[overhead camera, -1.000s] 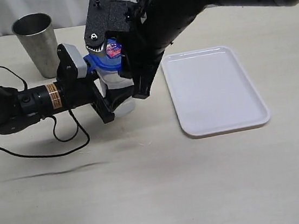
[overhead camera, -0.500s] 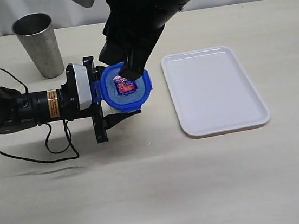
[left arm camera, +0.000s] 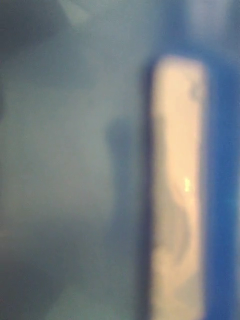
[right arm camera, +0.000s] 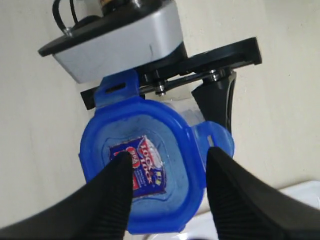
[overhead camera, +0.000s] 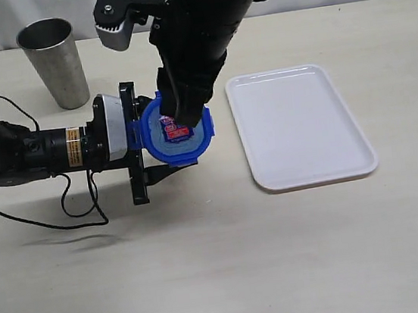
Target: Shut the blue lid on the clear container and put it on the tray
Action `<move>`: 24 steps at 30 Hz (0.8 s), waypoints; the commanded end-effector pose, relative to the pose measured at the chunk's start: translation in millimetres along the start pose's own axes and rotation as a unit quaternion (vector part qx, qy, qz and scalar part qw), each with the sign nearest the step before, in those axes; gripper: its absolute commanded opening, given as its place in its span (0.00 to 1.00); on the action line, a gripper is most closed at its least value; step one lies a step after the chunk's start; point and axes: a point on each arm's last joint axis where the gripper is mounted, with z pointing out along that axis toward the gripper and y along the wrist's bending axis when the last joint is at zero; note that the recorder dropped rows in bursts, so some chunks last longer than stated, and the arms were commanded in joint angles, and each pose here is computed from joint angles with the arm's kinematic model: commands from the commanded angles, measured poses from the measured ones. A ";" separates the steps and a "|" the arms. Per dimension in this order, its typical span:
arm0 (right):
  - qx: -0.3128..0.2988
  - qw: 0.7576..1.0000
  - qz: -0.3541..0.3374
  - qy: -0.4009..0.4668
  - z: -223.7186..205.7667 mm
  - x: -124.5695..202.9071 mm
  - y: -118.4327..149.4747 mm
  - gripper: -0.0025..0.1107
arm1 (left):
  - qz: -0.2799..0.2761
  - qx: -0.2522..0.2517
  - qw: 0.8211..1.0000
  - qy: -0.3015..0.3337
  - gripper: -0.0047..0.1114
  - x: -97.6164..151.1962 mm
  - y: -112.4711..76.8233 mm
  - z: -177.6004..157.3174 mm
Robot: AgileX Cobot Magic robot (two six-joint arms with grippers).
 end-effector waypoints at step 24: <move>-0.067 0.992 -0.016 0.107 60.1 19.8 -4.2 0.33 | -0.043 -0.007 0.999 0.001 0.04 -0.7 0.8 0.0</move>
